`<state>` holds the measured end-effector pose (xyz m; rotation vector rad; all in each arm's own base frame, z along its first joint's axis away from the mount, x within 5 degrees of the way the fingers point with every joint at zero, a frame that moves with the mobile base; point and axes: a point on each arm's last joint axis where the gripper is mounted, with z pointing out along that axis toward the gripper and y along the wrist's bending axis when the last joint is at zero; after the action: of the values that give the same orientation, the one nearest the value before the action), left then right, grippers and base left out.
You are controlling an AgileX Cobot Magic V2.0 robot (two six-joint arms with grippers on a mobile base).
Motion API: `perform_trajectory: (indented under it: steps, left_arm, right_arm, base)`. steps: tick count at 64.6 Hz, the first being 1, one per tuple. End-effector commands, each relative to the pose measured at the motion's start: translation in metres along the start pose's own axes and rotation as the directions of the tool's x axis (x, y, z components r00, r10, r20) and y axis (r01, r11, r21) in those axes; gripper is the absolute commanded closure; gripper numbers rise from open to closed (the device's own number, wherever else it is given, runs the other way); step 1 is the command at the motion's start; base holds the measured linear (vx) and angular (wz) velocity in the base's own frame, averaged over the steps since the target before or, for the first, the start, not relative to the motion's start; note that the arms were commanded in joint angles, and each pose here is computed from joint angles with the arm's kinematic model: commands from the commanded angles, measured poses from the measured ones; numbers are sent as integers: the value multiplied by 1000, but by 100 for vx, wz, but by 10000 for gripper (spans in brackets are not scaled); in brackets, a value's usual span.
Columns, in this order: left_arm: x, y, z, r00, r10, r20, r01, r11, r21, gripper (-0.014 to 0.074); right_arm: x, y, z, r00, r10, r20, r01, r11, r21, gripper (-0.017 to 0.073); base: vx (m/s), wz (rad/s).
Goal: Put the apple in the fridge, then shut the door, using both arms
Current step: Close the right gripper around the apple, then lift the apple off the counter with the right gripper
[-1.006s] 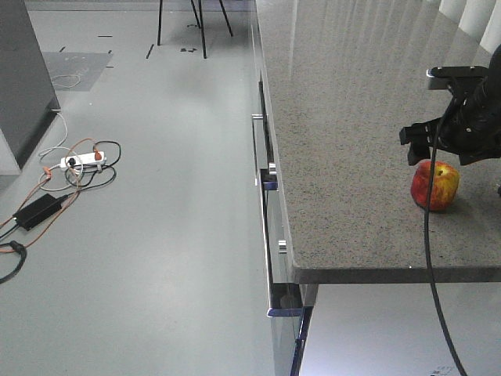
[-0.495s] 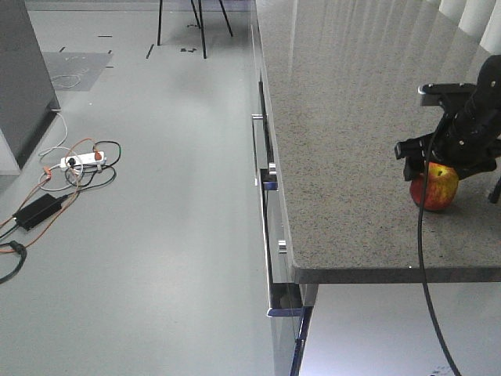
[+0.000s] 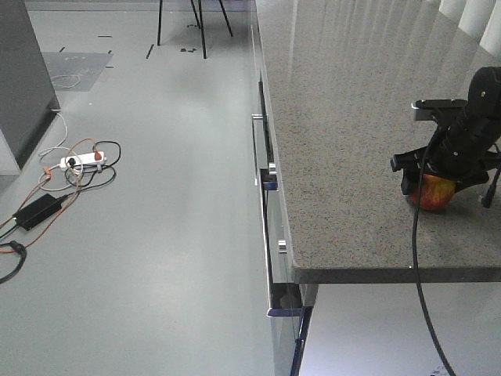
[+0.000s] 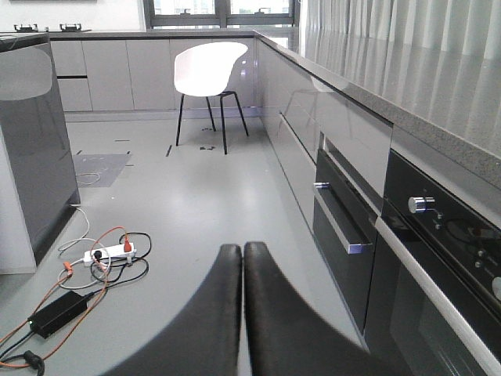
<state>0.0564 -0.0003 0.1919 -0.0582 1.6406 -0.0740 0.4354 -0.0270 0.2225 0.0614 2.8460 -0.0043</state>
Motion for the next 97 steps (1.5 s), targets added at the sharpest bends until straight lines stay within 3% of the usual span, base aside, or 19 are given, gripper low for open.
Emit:
perform_trajectory:
  steps: [1,26,41,54,79,97]
  left_arm:
    - [-1,-1,0,998,-3,70,2,1000,21,598]
    - [-1,-1,0,998,-3,70,2,1000,21,598]
    - [-1,-1,0,998,-3,70,2,1000,21,598]
    - [-1,-1,0,998,-3,70,2,1000,21,598]
    - [-1,-1,0,998,-3,70,2,1000,21,598]
    - [-1,-1,0,998,-3,70,2,1000,21,598]
  right_arm:
    - [-8,-1,-31,995,-9,101,8,1000,5,109]
    - [-7,0,-33,995,-6,99,6,1000,2,450]
    - [-8,2,-69,979,12,201,-6,1000,-26,536]
    - [2,7,-116,945,13,326,9,998,-69,545]
    - [101,9,-175,869,6,495,21,999,-49,543]
    - [183,11,-195,833,8,553,22,999,-48,543]
  base:
    - [0,0]
    - [0,0]
    - [0,0]
    - [0,0]
    - [0,0]
    - [0,0]
